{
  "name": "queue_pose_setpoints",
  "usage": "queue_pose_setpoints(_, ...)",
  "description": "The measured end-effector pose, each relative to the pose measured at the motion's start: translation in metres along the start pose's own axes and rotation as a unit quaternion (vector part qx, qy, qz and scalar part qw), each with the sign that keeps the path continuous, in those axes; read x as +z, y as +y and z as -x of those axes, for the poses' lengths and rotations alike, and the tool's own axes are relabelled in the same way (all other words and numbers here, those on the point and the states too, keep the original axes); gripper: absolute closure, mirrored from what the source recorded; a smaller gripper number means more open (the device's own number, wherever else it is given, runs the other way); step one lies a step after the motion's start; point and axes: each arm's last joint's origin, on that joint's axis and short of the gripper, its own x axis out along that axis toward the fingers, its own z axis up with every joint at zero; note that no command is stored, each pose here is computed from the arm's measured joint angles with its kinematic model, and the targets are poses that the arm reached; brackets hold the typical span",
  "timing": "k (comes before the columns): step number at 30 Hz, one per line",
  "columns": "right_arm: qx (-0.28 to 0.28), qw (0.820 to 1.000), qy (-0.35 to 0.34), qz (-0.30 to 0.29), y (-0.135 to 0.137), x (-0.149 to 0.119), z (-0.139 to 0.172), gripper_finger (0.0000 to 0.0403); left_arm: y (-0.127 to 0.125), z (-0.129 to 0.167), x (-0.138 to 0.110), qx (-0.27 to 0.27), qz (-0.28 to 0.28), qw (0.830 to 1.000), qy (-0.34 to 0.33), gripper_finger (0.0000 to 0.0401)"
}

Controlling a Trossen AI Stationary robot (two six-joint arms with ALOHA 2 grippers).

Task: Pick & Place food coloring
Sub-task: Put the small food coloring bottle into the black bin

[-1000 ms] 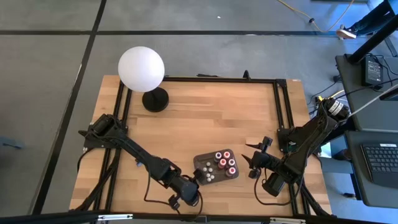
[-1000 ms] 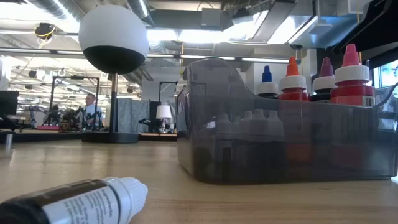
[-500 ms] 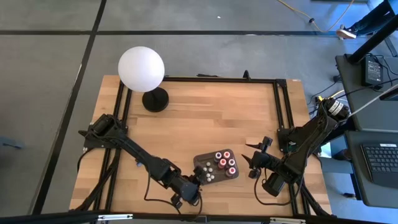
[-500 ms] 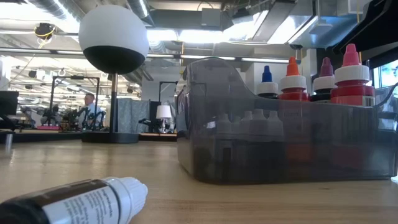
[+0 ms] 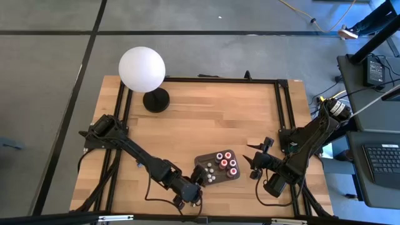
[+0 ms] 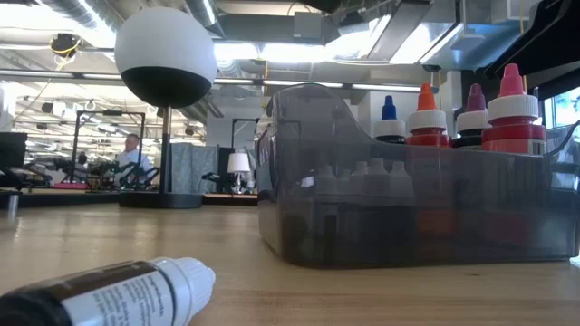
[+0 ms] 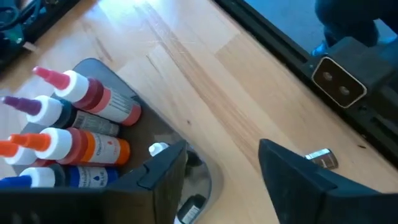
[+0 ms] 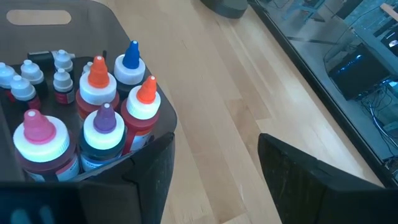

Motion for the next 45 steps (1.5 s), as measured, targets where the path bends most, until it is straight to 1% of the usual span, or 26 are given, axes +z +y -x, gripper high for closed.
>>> queue_pose_setpoints(3,0.0,1.0,0.0,0.0,0.0,0.0,0.0,0.017,-0.001,0.0,0.0,-0.016,0.009,1.0,-0.003,0.0186)
queue_pose_setpoints(7,0.0,1.0,0.0,0.0,0.0,0.0,0.0,0.017,-0.007,0.001,0.001,-0.043,0.046,0.998,-0.007,0.0176)
queue_pose_setpoints(11,0.0,1.0,0.0,0.0,0.0,0.0,0.0,0.017,-0.009,0.002,0.002,-0.05,0.041,0.998,-0.009,0.0176)
queue_pose_setpoints(14,0.0,1.0,0.0,0.0,0.0,0.0,0.0,0.017,-0.01,0.002,0.002,-0.072,-0.005,0.997,-0.015,0.0181)
queue_pose_setpoints(19,-0.002,1.0,-0.003,0.0,0.0,0.0,0.0,0.017,-0.013,0.001,0.002,-0.109,-0.096,0.989,-0.032,0.0194)
queue_pose_setpoints(24,-0.002,1.0,-0.003,-0.002,0.0,0.0,0.0,0.017,-0.014,0.001,0.002,-0.11,-0.164,0.979,-0.04,0.0209)
queue_pose_setpoints(29,0.001,1.0,0.001,-0.008,0.0,0.0,0.0,0.017,-0.018,-0.012,-0.003,-0.121,-0.178,0.976,-0.029,0.0222)
queue_pose_setpoints(31,0.006,1.0,0.009,-0.01,0.001,0.0,0.0,0.017,-0.023,-0.021,-0.007,-0.141,-0.19,0.971,-0.027,0.0225)
queue_pose_setpoints(33,0.009,1.0,0.013,-0.011,0.001,-0.001,0.0,0.017,-0.027,-0.031,-0.012,-0.152,-0.216,0.964,-0.021,0.0228)
queue_pose_setpoints(36,0.012,1.0,0.019,-0.012,0.001,-0.001,0.0,0.017,-0.031,-0.04,-0.016,-0.156,-0.246,0.957,-0.018,0.0231)
queue_pose_setpoints(41,0.014,1.0,0.018,-0.02,0.002,-0.001,0.0,0.017,-0.036,-0.052,-0.023,-0.164,-0.272,0.948,-0.009,0.0232)
queue_pose_setpoints(45,0.018,0.999,0.017,-0.026,0.003,0.0,0.0,0.017,-0.041,-0.058,-0.028,-0.173,-0.301,0.938,-0.003,0.0233)
